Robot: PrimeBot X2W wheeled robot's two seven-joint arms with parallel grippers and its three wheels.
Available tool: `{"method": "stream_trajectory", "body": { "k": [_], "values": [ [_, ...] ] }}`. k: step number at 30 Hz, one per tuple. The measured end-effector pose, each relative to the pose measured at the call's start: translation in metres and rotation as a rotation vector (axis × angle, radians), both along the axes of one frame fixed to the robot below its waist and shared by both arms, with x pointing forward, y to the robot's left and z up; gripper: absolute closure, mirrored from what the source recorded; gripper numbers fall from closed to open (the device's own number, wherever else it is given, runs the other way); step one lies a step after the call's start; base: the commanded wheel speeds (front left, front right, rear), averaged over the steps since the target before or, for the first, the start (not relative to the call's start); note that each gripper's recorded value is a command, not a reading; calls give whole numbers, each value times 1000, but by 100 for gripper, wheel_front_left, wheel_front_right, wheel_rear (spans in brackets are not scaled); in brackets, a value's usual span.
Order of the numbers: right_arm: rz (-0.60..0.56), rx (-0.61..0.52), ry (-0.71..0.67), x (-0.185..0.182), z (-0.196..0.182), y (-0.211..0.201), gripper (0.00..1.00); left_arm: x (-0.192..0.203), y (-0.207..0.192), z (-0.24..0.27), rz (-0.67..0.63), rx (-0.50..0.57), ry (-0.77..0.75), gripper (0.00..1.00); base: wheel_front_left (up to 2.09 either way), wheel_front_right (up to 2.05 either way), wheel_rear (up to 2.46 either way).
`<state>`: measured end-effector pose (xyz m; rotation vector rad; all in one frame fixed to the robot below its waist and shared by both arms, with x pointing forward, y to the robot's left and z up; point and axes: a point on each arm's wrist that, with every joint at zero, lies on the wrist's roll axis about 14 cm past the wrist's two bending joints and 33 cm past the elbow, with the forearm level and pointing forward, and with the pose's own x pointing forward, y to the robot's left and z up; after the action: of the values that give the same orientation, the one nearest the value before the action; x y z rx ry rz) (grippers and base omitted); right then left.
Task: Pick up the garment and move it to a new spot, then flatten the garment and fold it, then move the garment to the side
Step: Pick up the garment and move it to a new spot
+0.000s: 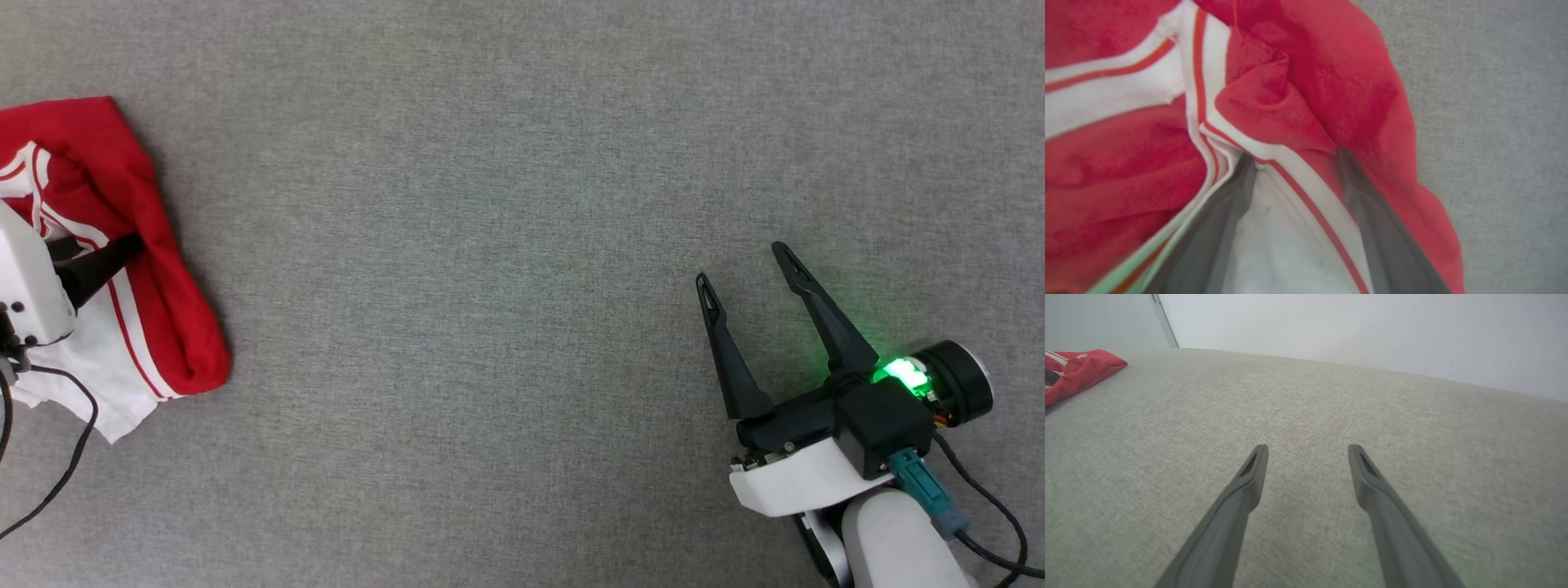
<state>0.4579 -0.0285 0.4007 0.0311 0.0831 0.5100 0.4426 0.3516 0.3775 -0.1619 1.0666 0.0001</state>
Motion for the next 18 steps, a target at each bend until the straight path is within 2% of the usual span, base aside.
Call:
{"method": "stream_trajectory", "body": {
  "k": [1, 2, 3, 4, 5, 11, 18],
  "values": [
    [-2, 0, 0, 1, 0, -1, 0, 0, 0, -3, -1, 3, 12, 0, 0, 0, 0],
    [-4, -1, -2, 1, 0, -1, 0, -1, 0, -6, -2, -1, 25, 6, 0, 0, 0],
    [-5, -1, -3, 1, 0, -2, 0, -3, -1, -8, -3, -1, 38, 44, 0, 0, 0],
    [-6, -4, -4, 1, 0, -2, 0, -4, -1, -10, -9, 3, 49, 66, 0, 0, 0],
    [-5, -4, -5, 1, 1, -2, 0, -6, -1, -11, -12, 6, 55, 100, 0, 0, 0],
    [2, -9, -15, -3, 8, -1, 0, -1, -1, 1, 21, -18, -26, 100, 0, 0, 0],
    [17, 18, -54, -13, 35, 5, 0, 16, 5, 63, 15, -2, -255, 100, 0, 0, 0]
  ]
}}
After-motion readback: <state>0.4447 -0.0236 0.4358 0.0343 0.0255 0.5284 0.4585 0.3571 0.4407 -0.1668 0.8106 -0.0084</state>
